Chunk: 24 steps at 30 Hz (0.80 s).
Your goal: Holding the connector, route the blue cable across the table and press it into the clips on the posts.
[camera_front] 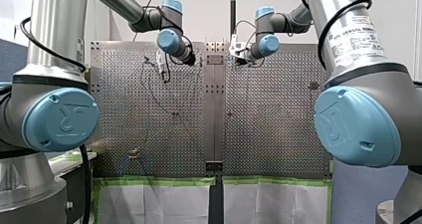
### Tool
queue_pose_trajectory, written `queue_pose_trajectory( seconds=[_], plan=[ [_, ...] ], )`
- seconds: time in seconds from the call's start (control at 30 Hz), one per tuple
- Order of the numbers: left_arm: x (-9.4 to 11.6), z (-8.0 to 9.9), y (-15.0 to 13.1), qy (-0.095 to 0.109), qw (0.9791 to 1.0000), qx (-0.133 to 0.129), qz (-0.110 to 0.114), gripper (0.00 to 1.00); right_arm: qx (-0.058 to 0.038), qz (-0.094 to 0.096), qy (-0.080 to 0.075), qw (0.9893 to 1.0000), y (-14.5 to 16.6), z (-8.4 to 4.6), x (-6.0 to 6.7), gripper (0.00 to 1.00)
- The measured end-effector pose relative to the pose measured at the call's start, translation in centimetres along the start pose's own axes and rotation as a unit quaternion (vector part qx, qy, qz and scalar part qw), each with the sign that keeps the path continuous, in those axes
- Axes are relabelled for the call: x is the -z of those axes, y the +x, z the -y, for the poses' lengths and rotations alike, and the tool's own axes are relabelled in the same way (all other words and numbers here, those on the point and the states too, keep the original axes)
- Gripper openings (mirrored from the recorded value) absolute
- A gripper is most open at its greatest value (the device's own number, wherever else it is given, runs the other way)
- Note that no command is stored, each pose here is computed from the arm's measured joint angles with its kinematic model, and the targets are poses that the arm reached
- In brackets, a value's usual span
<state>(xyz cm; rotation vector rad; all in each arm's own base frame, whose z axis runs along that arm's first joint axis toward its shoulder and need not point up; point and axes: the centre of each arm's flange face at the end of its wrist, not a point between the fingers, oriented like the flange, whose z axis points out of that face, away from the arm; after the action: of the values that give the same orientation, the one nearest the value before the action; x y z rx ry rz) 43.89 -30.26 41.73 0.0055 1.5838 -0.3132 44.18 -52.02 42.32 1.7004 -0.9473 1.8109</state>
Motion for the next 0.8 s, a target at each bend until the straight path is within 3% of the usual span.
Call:
queue_pose_trajectory(
  seconds=[0.23,0.37,0.8],
  plan=[
    [1.0,3.2,-1.8,0.006,0.9994,-0.003,0.033,1.00,0.0003,-0.001,-0.002,1.0000,0.1,-0.3,0.0,0.00],
    [1.5,4.8,-2.4,0.008,0.9992,-0.002,0.040,1.00,0.0000,-0.001,-0.003,1.0000,0.1,-0.4,0.0,0.00],
    [1.3,10.7,-0.3,0.010,0.9992,-0.039,0.002,1.00,-0.0001,-0.002,-0.005,1.0000,0.1,-0.5,0.0,0.00]
  ],
)
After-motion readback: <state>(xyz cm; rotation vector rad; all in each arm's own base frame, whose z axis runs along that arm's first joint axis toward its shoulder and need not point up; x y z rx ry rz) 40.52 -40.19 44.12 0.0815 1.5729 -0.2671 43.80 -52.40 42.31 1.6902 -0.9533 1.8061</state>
